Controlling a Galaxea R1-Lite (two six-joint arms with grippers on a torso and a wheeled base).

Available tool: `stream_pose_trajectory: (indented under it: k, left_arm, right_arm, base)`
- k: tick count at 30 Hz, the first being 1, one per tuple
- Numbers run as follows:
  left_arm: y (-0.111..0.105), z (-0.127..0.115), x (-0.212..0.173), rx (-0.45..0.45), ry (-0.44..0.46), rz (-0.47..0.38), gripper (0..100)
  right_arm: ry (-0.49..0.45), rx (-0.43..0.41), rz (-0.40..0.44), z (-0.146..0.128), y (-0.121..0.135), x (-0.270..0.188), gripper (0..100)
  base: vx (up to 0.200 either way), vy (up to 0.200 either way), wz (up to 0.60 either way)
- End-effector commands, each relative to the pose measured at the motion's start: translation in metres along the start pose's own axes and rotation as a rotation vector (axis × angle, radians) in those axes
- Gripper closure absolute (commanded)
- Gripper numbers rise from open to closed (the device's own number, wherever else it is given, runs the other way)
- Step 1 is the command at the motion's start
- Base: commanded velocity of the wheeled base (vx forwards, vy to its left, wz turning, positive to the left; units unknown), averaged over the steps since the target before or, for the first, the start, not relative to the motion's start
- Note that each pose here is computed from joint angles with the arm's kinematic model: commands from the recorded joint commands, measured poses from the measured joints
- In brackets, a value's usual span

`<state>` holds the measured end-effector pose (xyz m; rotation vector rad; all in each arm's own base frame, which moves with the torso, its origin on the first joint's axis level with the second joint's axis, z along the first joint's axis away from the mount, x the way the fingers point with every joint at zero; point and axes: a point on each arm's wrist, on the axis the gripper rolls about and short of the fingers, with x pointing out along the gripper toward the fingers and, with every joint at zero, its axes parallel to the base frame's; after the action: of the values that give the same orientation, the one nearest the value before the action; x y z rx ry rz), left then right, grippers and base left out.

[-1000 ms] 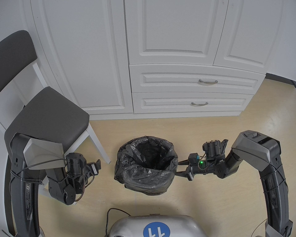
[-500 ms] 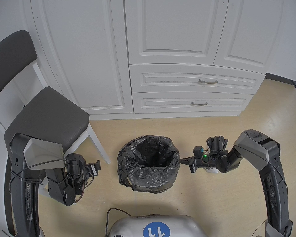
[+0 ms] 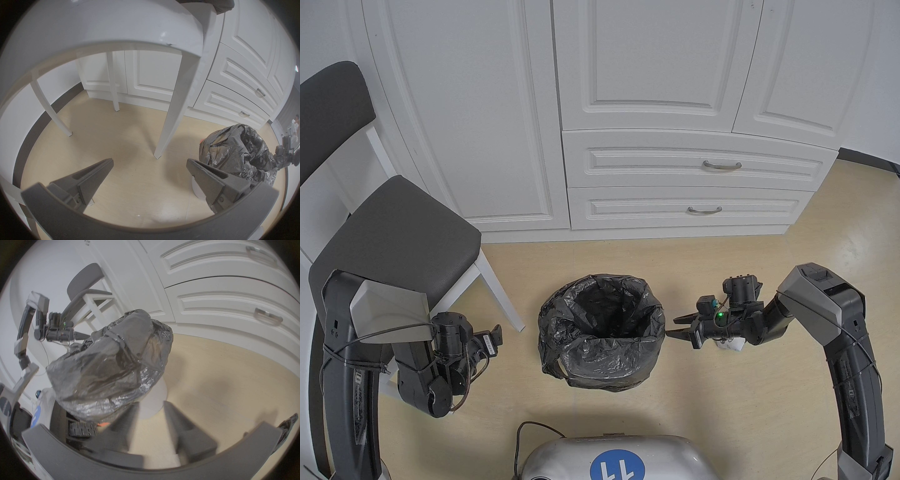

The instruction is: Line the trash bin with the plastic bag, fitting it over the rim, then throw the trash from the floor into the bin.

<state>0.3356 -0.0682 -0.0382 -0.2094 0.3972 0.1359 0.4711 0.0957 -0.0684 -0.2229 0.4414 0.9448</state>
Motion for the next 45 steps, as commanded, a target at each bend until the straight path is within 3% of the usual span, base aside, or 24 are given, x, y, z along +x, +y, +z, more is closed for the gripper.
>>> stream_pose_trajectory:
  k: [1,13,27,42,43,45]
  left_arm:
    - [0.002,-0.004,0.0,0.0,-0.005,0.002,0]
    - [0.003,-0.005,0.0,0.002,-0.004,0.002,0]
    - [0.003,-0.005,0.0,0.003,-0.01,0.002,0]
    - [0.004,-0.01,0.002,0.032,-0.018,-0.001,0]
    - [0.005,-0.01,0.002,0.033,-0.017,0.0,0]
    - [0.004,-0.009,0.002,0.032,-0.02,-0.001,0]
  right_arm:
    - [0.015,-0.051,0.015,0.003,0.009,-0.005,0]
    - [-0.001,-0.269,0.078,0.011,0.029,0.01,0]
    - [-0.042,-0.319,0.122,0.025,0.043,0.001,0]
    - [-0.037,-0.344,0.174,0.016,0.068,0.012,0]
    - [-0.036,-0.343,0.174,0.016,0.068,0.012,100]
    - [-0.036,-0.343,0.174,0.016,0.068,0.012,100]
  base:
    - [0.0,0.0,0.0]
    - [0.0,0.0,0.0]
    - [0.0,0.0,0.0]
    - [0.0,0.0,0.0]
    - [0.0,0.0,0.0]
    - [0.0,0.0,0.0]
